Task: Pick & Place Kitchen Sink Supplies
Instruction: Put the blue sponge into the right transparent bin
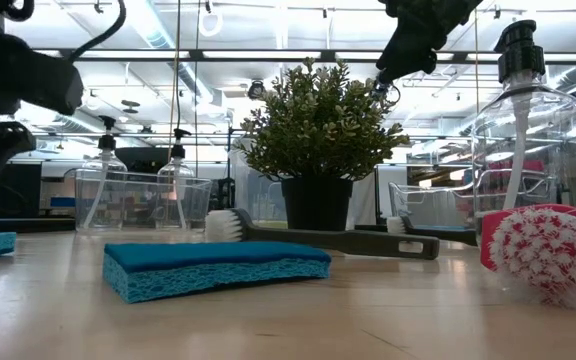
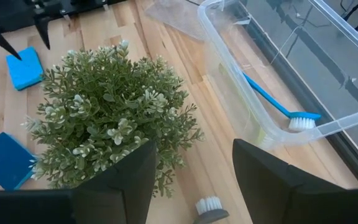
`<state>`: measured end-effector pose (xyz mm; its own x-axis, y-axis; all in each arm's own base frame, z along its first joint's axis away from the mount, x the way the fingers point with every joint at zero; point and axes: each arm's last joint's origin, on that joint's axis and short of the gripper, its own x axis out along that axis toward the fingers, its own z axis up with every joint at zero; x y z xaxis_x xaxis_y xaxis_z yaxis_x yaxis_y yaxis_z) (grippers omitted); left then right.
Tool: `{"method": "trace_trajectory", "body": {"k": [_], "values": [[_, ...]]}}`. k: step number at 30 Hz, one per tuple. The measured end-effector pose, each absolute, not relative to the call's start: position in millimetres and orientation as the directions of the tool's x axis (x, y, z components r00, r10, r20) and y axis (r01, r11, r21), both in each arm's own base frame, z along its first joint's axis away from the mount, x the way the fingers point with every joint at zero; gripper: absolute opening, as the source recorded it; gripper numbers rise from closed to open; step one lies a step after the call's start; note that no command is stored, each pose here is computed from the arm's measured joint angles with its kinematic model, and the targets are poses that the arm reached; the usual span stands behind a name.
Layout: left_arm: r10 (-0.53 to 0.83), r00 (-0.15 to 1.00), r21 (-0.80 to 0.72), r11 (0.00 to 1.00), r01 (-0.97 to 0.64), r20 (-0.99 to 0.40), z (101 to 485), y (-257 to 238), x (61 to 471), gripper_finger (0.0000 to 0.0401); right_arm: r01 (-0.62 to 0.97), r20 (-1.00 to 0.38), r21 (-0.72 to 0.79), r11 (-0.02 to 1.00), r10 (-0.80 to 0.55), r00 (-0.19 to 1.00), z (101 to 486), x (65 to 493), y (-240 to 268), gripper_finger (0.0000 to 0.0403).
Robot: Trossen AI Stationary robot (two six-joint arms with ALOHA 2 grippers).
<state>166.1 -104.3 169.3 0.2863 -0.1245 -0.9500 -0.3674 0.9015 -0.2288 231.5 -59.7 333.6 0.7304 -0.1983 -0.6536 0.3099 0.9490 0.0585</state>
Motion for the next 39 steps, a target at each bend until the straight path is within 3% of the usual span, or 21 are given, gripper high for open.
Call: {"method": "trace_trajectory", "body": {"k": [12,16,21,34,39], "values": [[-0.228,0.257,-0.306,0.894,-0.328,-0.939,143.4,-108.4,159.9,0.029,0.31,-0.653,0.059,0.949,-0.199,0.731,333.6,231.7,-59.9,0.0213],[-0.25,0.247,-0.32,0.896,-0.307,-0.936,141.5,-108.6,159.0,0.0274,0.31,-0.653,0.059,0.949,-0.199,0.731,333.6,231.7,-59.9,0.0213],[-0.291,0.22,-0.346,0.896,-0.277,-0.931,137.4,-108.0,156.4,0.0216,0.31,-0.653,0.059,0.949,-0.199,0.731,333.6,231.7,-59.9,0.0213],[-0.333,0.199,-0.376,0.894,-0.244,-0.922,136.0,-109.0,155.3,0.0022,0.31,-0.65,0.059,0.949,-0.2,0.733,333.9,231.9,-59.9,0.0213],[-0.341,0.193,-0.382,0.891,-0.244,-0.92,136.0,-109.3,155.2,0.0007,0.31,-0.65,0.059,0.949,-0.2,0.733,333.9,231.9,-59.9,0.0213]]}}
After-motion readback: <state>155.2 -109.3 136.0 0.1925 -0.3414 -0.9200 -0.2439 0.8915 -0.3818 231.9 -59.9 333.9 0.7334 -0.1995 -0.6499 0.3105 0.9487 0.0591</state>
